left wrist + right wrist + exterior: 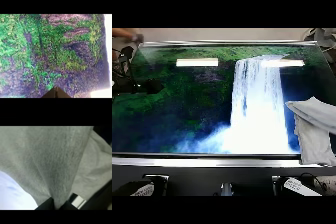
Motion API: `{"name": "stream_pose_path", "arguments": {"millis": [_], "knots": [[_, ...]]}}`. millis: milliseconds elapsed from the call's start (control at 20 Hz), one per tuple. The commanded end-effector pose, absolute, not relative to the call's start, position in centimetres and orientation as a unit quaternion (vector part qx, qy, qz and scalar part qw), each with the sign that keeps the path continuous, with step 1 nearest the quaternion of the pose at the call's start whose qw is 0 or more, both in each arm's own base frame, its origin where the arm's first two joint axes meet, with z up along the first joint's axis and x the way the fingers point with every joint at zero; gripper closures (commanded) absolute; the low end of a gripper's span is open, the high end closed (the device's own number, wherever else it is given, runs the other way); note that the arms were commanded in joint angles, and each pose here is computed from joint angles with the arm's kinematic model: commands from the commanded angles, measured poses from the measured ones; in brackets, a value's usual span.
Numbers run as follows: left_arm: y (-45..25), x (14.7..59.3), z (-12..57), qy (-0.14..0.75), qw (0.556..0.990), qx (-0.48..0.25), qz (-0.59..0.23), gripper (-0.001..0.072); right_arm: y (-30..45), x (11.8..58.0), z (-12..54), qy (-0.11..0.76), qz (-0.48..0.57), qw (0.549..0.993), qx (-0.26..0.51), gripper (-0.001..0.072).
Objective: Fold the shirts.
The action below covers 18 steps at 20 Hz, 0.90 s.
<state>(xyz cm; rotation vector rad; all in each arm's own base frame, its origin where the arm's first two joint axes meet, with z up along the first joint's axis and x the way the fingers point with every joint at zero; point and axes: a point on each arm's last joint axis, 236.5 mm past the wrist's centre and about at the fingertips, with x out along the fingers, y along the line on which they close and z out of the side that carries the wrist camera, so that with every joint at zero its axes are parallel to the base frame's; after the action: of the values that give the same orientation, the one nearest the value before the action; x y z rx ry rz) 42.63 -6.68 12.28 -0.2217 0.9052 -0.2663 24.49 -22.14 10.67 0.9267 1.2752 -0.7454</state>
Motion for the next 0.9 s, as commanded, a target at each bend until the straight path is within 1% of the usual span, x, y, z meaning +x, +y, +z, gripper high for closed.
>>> {"name": "stream_pose_path", "arguments": {"millis": [0,100,150,200,250,300,400,500,550,600,650,700,750,800,850], "knots": [[-6.7,42.5,12.2,0.436,0.884,-0.105,-0.130,0.0680,-21.2,16.9,6.1,0.630,-0.397,0.556,0.368,0.0687],[-6.9,42.5,12.3,0.436,0.884,-0.110,-0.132,0.0679,-18.4,14.2,1.7,0.652,-0.399,0.521,0.380,0.0687],[-7.1,42.6,12.4,0.435,0.883,-0.113,-0.135,0.0679,-17.4,13.3,-0.3,0.652,-0.407,0.510,0.388,0.0670],[-7.2,42.5,12.4,0.434,0.883,-0.115,-0.136,0.0679,-16.9,12.9,-1.6,0.651,-0.410,0.504,0.392,0.0472],[-7.2,42.5,12.5,0.434,0.883,-0.116,-0.137,0.0679,-17.1,13.1,-2.2,0.647,-0.409,0.511,0.390,0.0108],[-7.2,42.6,12.6,0.433,0.883,-0.116,-0.137,0.0680,-18.2,14.0,-2.0,0.637,-0.402,0.540,0.375,0.0020],[-7.2,43.0,13.6,0.422,0.889,-0.114,-0.138,0.0681,-21.8,17.7,1.5,0.584,-0.397,0.622,0.340,0.0019],[-6.7,44.2,16.0,0.387,0.907,-0.097,-0.134,0.0682,-25.9,24.0,8.8,0.471,-0.379,0.737,0.302,0.0029],[-5.9,45.1,17.3,0.370,0.917,-0.078,-0.124,0.0683,-26.9,27.0,12.9,0.417,-0.364,0.784,0.281,0.0032],[-4.9,46.1,18.3,0.361,0.925,-0.058,-0.103,0.0683,-26.5,30.3,16.6,0.379,-0.339,0.823,0.254,0.0032],[-3.2,47.3,18.6,0.362,0.930,-0.036,-0.062,0.0684,-24.3,33.5,18.8,0.368,-0.298,0.849,0.233,0.0031],[-1.7,48.3,17.9,0.374,0.927,-0.017,-0.020,0.0683,-20.7,36.6,19.5,0.377,-0.248,0.867,0.212,0.0031],[-0.8,48.8,16.1,0.404,0.915,0.004,0.012,0.0681,-15.9,39.4,18.9,0.400,-0.192,0.877,0.183,0.0026],[-1.1,48.4,13.6,0.448,0.894,0.014,0.021,0.0646,-11.1,41.3,17.2,0.435,-0.149,0.876,0.148,0.0025],[-2.0,47.0,10.2,0.508,0.861,0.008,0.020,0.0376,-7.3,42.1,14.8,0.476,-0.129,0.860,0.128,0.0024]]}}
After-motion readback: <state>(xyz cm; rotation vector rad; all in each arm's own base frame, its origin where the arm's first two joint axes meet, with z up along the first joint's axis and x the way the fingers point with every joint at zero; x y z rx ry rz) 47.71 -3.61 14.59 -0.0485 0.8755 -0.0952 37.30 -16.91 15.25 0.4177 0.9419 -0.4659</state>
